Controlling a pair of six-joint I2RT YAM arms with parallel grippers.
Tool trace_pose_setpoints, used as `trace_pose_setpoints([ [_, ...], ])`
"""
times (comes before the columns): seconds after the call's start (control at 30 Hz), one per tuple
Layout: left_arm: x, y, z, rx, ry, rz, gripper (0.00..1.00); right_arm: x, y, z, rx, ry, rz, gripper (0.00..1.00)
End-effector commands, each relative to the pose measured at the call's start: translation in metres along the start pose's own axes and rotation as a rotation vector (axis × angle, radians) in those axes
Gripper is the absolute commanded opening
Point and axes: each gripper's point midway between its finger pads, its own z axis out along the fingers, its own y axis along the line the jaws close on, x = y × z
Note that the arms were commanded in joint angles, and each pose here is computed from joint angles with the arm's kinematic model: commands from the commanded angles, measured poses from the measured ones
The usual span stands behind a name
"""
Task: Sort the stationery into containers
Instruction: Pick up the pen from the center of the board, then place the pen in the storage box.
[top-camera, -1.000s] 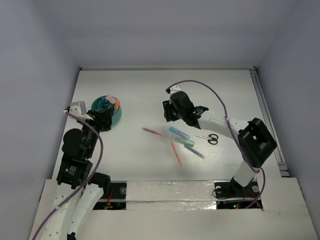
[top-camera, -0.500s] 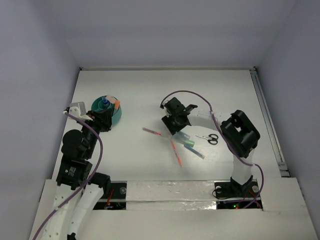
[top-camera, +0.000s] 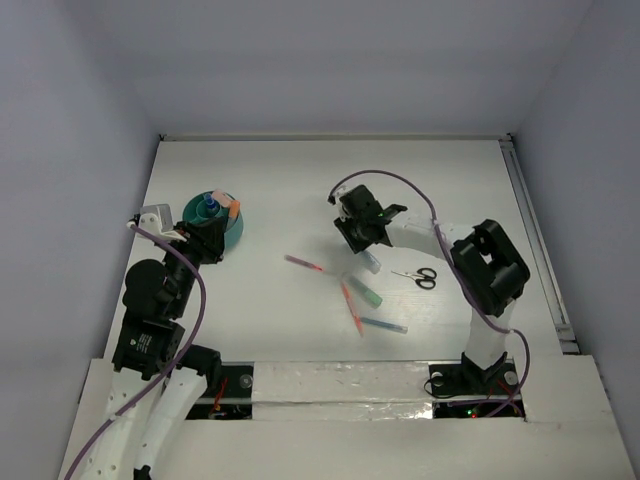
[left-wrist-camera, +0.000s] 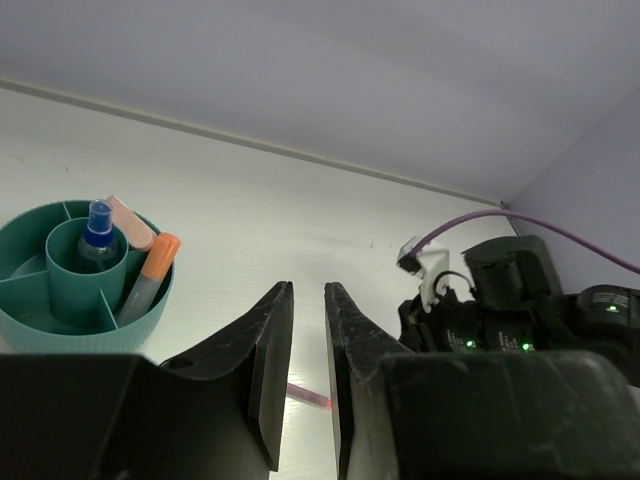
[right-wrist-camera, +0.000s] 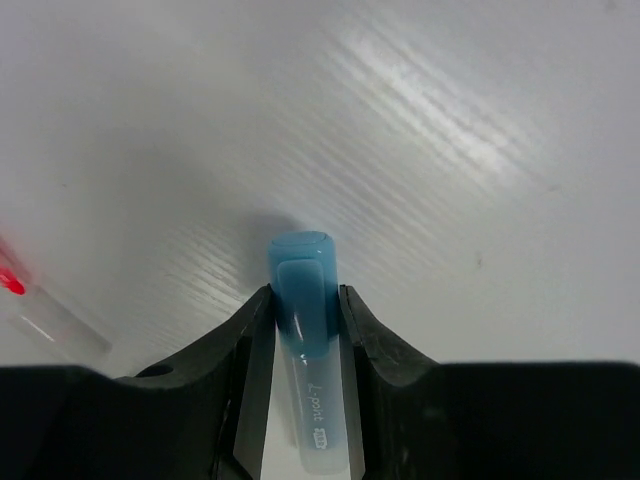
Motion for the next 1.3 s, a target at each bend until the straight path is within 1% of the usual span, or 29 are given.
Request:
trace_pose_setpoints([
  [0.0,-0.015,-0.011,0.000,0.043,-0.050,-0.005,0.17,-0.092,-0.011,-0.051,0.020,-0.372,-0.021,0.14],
  [0.07,-0.014,-0.011,0.000,0.043,-0.046,-0.005,0.17,-0.122,-0.006,-0.072,-0.018,-0.492,0.005,0.13],
  [0.1,-0.014,-0.011,0.001,0.041,-0.046,-0.006,0.17,-0.146,0.009,-0.085,-0.084,-0.598,0.029,0.14],
  [0.17,-0.013,-0.010,0.001,0.040,-0.043,-0.006,0.17,-0.172,0.025,-0.102,-0.154,-0.716,0.054,0.14],
  [0.2,-0.013,-0.010,0.002,0.040,-0.043,-0.004,0.17,-0.195,0.047,-0.117,-0.269,-0.817,0.104,0.14],
  [0.27,-0.012,-0.009,0.002,0.035,-0.040,-0.004,0.17,-0.215,0.068,-0.128,-0.365,-0.904,0.136,0.14],
  [0.3,-0.012,-0.009,0.002,0.034,-0.041,-0.004,0.17,-0.238,0.087,-0.152,-0.441,-1.015,0.129,0.14],
  [0.33,-0.012,-0.008,0.002,0.030,-0.039,-0.005,0.17,-0.242,0.102,-0.140,-0.494,-1.015,0.162,0.15],
  [0.4,-0.012,-0.008,0.003,0.026,-0.039,-0.004,0.17,-0.261,0.132,-0.150,-0.582,-1.081,0.173,0.15],
  [0.47,-0.012,-0.007,0.003,0.022,-0.041,-0.004,0.17,-0.281,0.156,-0.142,-0.633,-1.125,0.172,0.15],
  [0.5,-0.013,-0.007,0.003,0.020,-0.040,-0.004,0.17,-0.287,0.173,-0.149,-0.695,-1.156,0.173,0.15],
  [0.53,-0.013,-0.007,0.002,0.018,-0.043,-0.004,0.17,-0.305,0.175,-0.161,-0.722,-1.209,0.179,0.15],
  [0.57,-0.014,-0.006,0.002,0.016,-0.044,-0.003,0.17,-0.304,0.191,-0.139,-0.747,-1.184,0.183,0.15],
  [0.63,-0.013,-0.006,0.002,0.012,-0.042,-0.002,0.16,-0.313,0.205,-0.136,-0.789,-1.197,0.199,0.15],
  [0.67,-0.013,-0.005,0.003,0.010,-0.041,-0.002,0.16,-0.324,0.214,-0.150,-0.812,-1.239,0.197,0.15],
  [0.7,-0.013,-0.005,0.003,0.010,-0.041,-0.004,0.16,-0.324,0.217,-0.128,-0.799,-1.225,0.209,0.16],
  [0.77,-0.013,-0.005,0.003,0.010,-0.041,-0.002,0.16,-0.333,0.226,-0.130,-0.819,-1.247,0.221,0.16],
  [0.8,-0.013,-0.005,0.003,0.010,-0.040,-0.002,0.16,-0.330,0.233,-0.115,-0.812,-1.228,0.228,0.16],
  [0.93,-0.013,-0.006,0.002,0.012,-0.041,-0.002,0.16,-0.330,0.234,-0.099,-0.794,-1.227,0.243,0.16],
  [1.13,-0.013,-0.006,0.003,0.013,-0.040,-0.002,0.16,-0.337,0.222,-0.091,-0.724,-1.270,0.292,0.18],
  [1.2,-0.013,-0.006,0.003,0.012,-0.037,-0.002,0.16,-0.336,0.220,-0.084,-0.707,-1.270,0.302,0.19],
  [1.27,-0.012,-0.005,0.004,0.011,-0.035,-0.002,0.16,-0.333,0.222,-0.076,-0.699,-1.252,0.297,0.23],
])
